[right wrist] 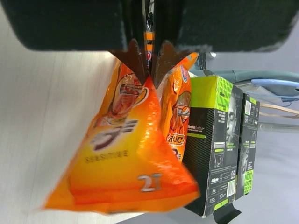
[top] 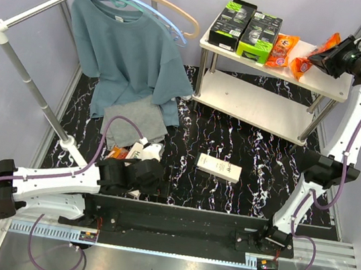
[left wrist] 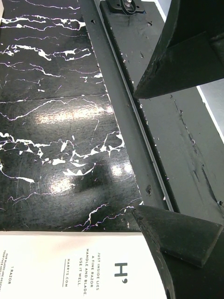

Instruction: Place and organize the shaving razors onto the shelf

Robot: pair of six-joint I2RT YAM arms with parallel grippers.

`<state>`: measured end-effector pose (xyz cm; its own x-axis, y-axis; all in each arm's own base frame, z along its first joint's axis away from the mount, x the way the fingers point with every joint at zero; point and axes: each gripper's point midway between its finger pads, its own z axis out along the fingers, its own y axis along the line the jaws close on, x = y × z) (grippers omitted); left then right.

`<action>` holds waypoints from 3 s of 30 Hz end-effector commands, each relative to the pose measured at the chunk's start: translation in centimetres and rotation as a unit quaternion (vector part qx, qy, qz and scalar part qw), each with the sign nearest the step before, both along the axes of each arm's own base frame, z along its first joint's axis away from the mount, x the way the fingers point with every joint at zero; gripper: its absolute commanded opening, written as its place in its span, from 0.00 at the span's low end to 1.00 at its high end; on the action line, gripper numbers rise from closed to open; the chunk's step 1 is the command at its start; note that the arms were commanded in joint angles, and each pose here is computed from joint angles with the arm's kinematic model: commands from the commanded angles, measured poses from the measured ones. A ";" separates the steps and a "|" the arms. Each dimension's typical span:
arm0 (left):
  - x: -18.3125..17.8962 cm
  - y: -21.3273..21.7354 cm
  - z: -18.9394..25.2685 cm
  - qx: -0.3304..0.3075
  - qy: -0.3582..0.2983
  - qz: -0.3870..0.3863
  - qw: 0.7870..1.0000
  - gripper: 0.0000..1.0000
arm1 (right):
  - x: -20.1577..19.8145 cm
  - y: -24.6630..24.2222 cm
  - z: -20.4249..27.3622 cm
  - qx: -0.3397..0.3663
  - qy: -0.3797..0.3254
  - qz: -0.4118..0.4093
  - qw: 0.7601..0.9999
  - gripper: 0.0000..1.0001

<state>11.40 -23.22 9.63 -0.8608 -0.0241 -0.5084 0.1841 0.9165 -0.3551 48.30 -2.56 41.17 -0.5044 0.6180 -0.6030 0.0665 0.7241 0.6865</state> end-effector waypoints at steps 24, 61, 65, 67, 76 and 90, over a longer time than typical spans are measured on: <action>0.2 -1.2 0.8 -0.025 -0.003 -0.003 1.000 0.99 | -0.4 0.4 2.2 -0.053 -0.041 -0.013 0.998 0.70; 8.2 4.5 6.8 0.016 -0.046 0.052 0.997 0.99 | -16.9 7.3 -3.6 -0.106 -0.004 0.010 0.994 0.95; 10.1 9.4 6.7 0.055 -0.030 0.128 0.990 0.99 | -17.6 7.3 -4.5 -0.107 0.003 0.012 0.994 0.96; 10.9 12.4 6.5 0.071 -0.008 0.185 0.980 0.99 | -17.6 7.5 -4.8 -0.104 0.005 0.016 0.994 0.96; 12.4 20.0 0.2 0.053 0.092 0.326 0.939 0.96 | -17.8 7.6 -5.7 -0.105 0.013 0.023 0.994 0.96; 12.0 19.7 -3.7 0.039 0.135 0.313 0.939 0.89 | -17.7 7.9 -6.7 -0.098 0.016 0.028 0.995 0.96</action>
<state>22.16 -2.59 5.92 -0.7778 -0.5572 -0.2908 -0.5295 0.8302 -0.1746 30.40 4.97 33.03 -0.5976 0.4677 -0.6512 0.0930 0.8472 0.5231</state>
